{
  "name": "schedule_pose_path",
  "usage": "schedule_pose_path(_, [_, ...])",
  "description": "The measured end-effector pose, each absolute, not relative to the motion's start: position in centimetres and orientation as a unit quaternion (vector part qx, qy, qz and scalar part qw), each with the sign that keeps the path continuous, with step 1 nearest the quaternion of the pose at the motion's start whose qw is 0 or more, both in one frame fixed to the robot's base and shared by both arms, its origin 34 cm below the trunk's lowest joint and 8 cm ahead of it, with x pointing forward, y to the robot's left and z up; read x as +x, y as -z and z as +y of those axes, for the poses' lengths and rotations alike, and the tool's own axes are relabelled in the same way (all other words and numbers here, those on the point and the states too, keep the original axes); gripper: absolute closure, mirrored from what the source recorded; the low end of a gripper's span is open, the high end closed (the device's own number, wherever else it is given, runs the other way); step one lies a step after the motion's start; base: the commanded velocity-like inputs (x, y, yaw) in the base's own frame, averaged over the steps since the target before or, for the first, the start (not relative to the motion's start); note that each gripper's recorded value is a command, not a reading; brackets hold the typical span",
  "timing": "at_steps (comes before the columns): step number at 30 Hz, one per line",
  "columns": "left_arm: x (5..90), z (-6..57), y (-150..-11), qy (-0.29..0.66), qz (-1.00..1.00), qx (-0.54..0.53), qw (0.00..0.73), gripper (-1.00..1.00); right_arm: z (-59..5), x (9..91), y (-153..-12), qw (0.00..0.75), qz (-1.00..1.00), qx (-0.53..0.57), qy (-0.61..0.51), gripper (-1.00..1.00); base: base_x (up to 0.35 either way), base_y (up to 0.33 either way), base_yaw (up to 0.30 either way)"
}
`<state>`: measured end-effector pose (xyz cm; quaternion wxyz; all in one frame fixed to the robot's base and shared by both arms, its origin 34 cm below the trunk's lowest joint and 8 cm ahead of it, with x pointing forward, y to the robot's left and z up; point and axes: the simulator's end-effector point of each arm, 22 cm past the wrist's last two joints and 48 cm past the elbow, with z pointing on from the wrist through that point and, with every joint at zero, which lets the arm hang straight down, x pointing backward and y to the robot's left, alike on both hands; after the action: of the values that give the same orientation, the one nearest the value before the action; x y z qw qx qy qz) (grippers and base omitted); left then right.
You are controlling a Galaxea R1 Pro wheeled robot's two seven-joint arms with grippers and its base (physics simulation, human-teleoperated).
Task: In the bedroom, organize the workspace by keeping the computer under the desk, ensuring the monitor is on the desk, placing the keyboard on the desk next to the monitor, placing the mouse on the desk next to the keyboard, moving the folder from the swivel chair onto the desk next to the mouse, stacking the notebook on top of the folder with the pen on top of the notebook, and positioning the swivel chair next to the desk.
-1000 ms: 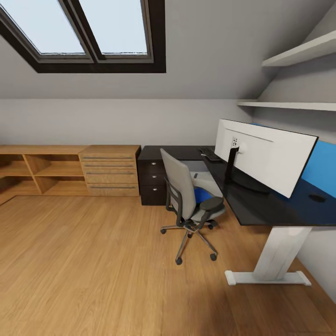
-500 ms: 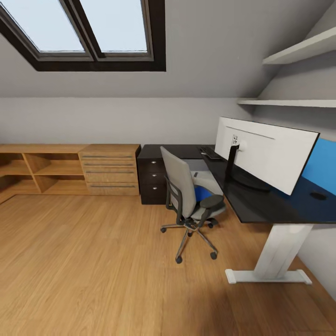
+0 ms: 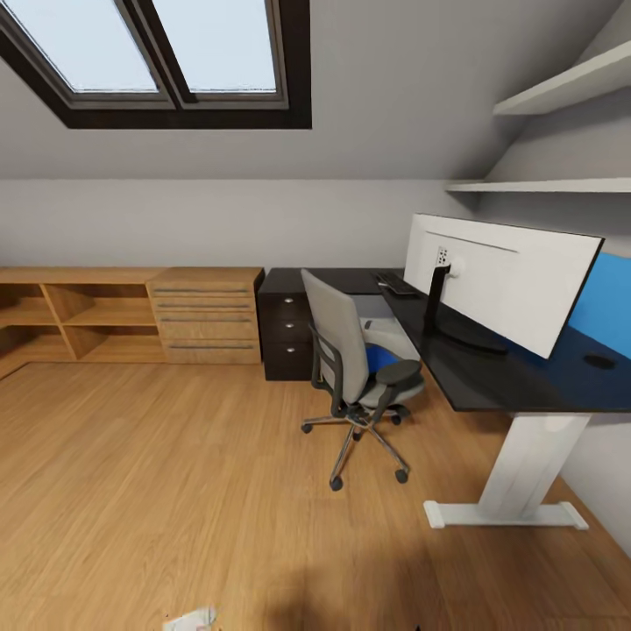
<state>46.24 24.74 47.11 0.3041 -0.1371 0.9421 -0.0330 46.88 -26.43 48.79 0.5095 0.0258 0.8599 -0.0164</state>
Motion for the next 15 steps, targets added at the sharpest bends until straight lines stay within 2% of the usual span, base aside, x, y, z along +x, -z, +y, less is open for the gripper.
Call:
schedule_pose_path(3, [54.5, 22.2, -51.9, 0.062, 0.938, -0.128, 0.317, -1.00, -26.5, 54.9, -51.2, 0.489, 0.872, 0.027, 0.014, -1.00, 0.000, 0.000, 0.000])
schedule_pose_path(6, [63.1, 22.0, -57.2, 0.046, 0.927, -0.133, 0.349, -1.00, -26.9, 61.9, -55.9, 0.472, 0.881, 0.031, 0.018, -1.00, 0.000, 0.000, 0.000])
schedule_pose_path(11, [67.5, 20.5, -58.3, 0.037, 0.945, -0.123, 0.302, -1.00, -27.6, 69.1, -61.2, 0.447, 0.893, 0.038, 0.031, -1.00, 0.000, 0.000, 0.000])
schedule_pose_path(15, [67.5, 18.0, -56.5, 0.048, 0.960, -0.111, 0.252, -1.00, -27.4, 72.9, -60.7, 0.392, 0.919, 0.038, 0.034, -1.00, 0.000, 0.000, 0.000])
